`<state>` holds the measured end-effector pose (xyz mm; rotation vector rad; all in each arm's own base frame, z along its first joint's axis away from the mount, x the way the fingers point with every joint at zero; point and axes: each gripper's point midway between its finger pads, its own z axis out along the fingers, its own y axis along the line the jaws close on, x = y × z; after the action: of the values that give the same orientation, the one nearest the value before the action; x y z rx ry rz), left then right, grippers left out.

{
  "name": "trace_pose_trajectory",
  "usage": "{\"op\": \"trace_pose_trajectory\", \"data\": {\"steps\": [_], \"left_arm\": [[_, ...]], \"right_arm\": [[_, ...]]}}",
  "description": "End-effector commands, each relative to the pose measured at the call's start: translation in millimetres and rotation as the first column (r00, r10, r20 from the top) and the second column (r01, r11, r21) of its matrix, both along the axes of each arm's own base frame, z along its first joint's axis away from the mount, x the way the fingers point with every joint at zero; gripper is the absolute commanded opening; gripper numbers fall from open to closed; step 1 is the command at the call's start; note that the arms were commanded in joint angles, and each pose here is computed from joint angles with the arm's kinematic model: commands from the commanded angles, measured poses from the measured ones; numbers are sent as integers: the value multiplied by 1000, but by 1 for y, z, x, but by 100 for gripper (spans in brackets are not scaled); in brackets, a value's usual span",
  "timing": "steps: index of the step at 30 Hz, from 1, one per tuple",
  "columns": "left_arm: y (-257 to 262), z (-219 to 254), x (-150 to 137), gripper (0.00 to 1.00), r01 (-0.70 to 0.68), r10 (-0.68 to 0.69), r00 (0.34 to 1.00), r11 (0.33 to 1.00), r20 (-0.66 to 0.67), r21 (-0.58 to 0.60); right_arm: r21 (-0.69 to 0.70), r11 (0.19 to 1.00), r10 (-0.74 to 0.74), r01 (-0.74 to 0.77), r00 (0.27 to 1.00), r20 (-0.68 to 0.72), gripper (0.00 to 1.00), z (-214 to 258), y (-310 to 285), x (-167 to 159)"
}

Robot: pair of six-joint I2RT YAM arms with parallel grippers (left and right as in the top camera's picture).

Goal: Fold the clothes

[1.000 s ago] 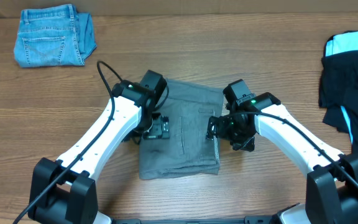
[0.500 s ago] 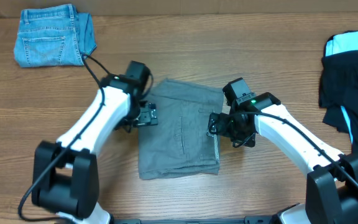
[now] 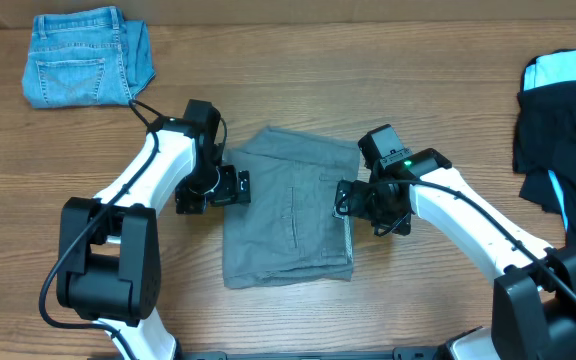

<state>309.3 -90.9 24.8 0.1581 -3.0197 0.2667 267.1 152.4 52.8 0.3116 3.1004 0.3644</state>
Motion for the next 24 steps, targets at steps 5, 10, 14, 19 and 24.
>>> {"op": "trace_pose_trajectory", "data": {"steps": [5,10,14,19,24], "left_arm": [[-18,-30,-26,100,24,-34,997,990,-69,-140],[-26,-37,-33,100,18,-32,997,981,-70,-192],[-32,-41,-30,100,19,-31,998,973,-47,-231],[-47,-39,-28,88,31,-41,999,954,-26,-298],[-48,-41,-25,66,52,-55,999,959,-2,-278]], "right_arm": [[4,1000,-1,1,998,56,100,12,0,11],[-2,1000,-1,1,998,58,100,11,-1,11],[-2,1000,-1,1,998,58,100,11,-1,11],[-2,1000,-1,1,998,58,100,11,-1,11],[-3,1000,-1,1,998,55,100,11,-1,11]]}}
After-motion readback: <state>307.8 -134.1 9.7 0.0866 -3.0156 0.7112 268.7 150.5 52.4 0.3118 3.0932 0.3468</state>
